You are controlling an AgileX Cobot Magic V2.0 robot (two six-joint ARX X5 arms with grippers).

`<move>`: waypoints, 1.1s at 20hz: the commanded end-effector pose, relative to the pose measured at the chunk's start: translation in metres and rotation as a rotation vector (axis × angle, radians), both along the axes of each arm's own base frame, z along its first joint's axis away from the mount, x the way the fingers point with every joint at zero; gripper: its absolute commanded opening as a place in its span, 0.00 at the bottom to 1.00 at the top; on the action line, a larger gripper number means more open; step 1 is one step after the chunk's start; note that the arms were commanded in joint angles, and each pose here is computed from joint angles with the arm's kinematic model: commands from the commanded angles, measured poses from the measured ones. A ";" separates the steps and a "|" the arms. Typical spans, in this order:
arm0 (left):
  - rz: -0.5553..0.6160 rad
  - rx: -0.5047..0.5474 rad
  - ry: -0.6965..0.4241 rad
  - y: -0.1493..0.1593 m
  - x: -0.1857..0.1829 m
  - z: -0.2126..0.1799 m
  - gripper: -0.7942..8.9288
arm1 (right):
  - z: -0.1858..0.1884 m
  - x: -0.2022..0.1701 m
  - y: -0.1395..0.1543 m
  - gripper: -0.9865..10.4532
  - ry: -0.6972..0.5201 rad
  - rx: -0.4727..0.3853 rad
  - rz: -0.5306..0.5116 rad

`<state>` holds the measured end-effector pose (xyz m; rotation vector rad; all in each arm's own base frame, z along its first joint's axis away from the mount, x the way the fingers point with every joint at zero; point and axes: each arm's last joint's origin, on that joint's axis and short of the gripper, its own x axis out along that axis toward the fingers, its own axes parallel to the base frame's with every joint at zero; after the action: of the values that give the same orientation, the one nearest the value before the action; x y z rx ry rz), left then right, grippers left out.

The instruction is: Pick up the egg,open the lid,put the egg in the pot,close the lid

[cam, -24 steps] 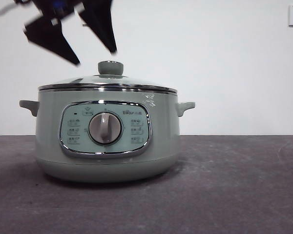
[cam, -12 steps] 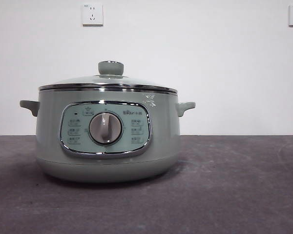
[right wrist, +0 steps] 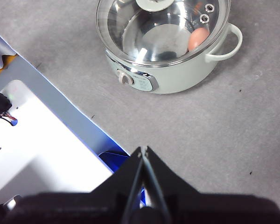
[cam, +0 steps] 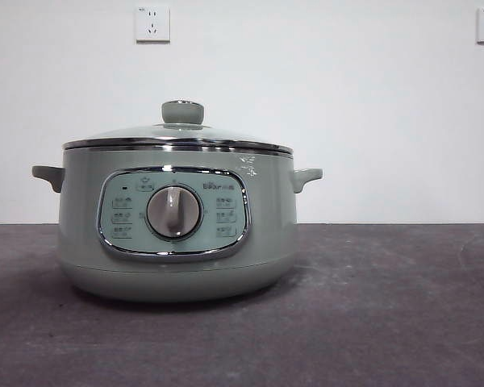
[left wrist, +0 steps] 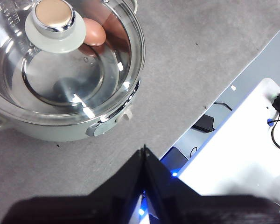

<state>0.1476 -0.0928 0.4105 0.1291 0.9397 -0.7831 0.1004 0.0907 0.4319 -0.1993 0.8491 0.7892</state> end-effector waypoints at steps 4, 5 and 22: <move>-0.010 0.002 -0.009 -0.001 0.001 0.000 0.08 | 0.000 0.000 0.000 0.09 -0.003 0.008 -0.005; -0.010 0.002 -0.009 -0.001 0.001 0.000 0.08 | 0.000 0.000 0.000 0.09 -0.003 0.008 -0.005; 0.403 -0.071 -1.131 0.087 -0.053 -0.075 0.08 | 0.000 -0.001 0.000 0.09 -0.004 0.009 -0.005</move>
<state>0.0918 -0.0062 0.3424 0.2809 -0.1647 -0.2652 0.1001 0.0905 0.4321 -0.1990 0.8475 0.7890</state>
